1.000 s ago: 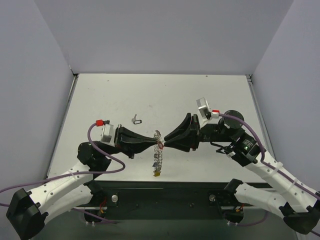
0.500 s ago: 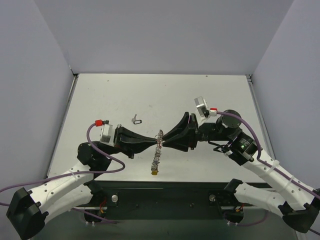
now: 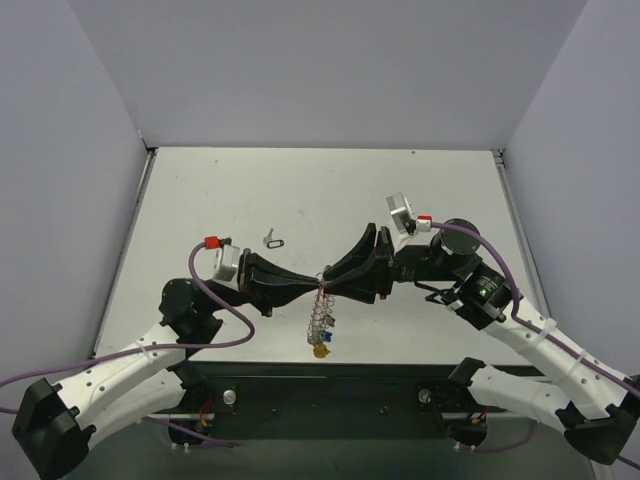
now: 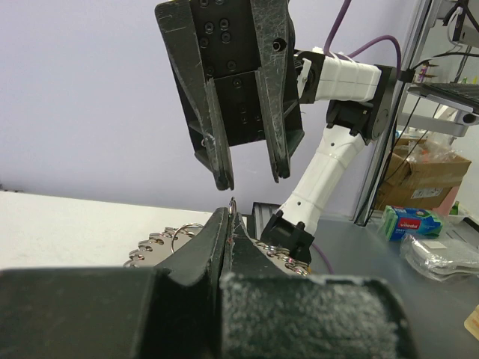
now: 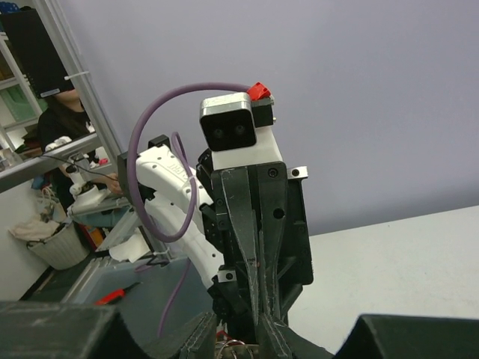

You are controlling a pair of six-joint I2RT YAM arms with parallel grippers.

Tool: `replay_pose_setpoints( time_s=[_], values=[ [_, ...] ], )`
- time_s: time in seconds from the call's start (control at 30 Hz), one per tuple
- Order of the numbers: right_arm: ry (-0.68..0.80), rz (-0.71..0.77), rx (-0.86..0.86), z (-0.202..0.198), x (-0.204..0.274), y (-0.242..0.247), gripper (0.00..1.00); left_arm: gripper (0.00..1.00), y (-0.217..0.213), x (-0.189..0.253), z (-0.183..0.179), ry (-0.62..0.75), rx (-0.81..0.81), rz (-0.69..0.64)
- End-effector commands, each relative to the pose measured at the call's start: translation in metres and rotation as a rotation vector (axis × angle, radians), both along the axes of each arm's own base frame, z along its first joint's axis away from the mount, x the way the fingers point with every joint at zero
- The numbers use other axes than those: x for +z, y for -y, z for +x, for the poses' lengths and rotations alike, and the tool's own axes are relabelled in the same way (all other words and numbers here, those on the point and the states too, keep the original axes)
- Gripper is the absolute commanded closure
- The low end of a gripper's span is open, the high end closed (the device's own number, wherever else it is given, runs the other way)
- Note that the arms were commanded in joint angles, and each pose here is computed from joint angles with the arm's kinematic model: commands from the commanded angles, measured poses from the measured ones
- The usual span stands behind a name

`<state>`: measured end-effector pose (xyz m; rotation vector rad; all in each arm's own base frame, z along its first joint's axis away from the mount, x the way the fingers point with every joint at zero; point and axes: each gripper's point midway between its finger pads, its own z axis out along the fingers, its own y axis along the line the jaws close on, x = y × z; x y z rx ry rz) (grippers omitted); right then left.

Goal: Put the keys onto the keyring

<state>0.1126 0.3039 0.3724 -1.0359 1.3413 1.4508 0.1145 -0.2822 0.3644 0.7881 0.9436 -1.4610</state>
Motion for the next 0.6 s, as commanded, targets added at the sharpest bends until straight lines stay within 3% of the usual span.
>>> replay_pose_setpoints(
  time_s=[0.0,0.33,0.57],
  values=[
    [0.069,0.035,0.038,-0.005,0.014,-0.003,0.70,1.00,-0.011,0.043,-0.008,0.102,0.025,-0.091],
    [0.068,0.003,0.012,0.001,0.004,-0.005,0.70,1.00,-0.011,0.045,-0.011,0.107,0.013,-0.085],
    [0.053,-0.019,0.013,0.003,-0.001,-0.009,1.00,1.00,-0.010,0.046,-0.012,0.103,-0.001,-0.085]
  ],
)
